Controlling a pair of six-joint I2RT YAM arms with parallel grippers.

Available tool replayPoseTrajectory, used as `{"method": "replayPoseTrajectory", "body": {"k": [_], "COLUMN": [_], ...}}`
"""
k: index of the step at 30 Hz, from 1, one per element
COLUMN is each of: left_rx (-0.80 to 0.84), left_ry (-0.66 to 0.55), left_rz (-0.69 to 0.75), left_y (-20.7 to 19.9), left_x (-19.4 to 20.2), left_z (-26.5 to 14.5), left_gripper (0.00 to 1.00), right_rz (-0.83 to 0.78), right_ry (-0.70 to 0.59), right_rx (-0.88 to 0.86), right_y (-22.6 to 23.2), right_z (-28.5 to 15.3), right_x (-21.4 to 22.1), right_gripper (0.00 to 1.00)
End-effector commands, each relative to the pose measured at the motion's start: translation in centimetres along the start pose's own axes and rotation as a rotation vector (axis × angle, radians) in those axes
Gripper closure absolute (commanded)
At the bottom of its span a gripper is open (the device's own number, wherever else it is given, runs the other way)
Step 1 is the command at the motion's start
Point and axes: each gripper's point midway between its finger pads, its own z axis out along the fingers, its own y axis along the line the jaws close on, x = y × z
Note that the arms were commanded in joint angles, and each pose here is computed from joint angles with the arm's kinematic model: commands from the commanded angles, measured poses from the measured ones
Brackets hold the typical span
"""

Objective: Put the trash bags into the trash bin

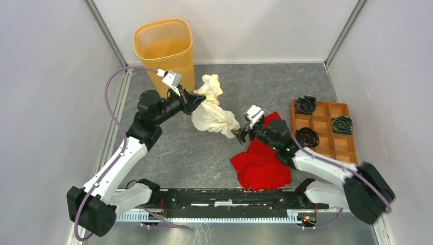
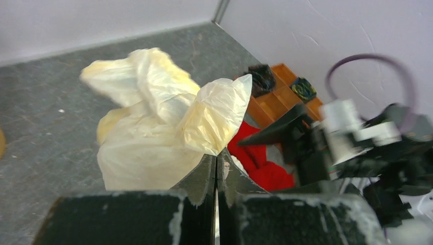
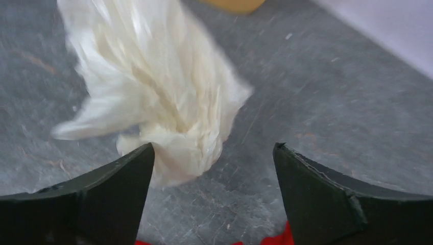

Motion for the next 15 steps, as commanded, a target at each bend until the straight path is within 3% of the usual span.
{"method": "replayPoseTrajectory", "body": {"k": [1, 7, 15], "left_rx": [0.167, 0.394, 0.571], "left_ry": [0.03, 0.208, 0.389], "left_rz": [0.064, -0.049, -0.101], "left_y": [-2.3, -4.6, -7.5], "left_x": [-0.4, 3.3, 7.2], "left_z": [1.1, 2.7, 3.1], "left_gripper": [0.98, 0.98, 0.98], "right_rz": [-0.016, 0.227, 0.481], "right_ry": [-0.21, -0.365, -0.351], "right_rx": [0.215, 0.374, 0.067], "right_y": [-3.3, -6.1, -4.1], "right_z": [-4.8, -7.9, -5.3], "right_x": [-5.4, -7.0, -7.7], "right_gripper": [0.02, 0.02, 0.02]}}
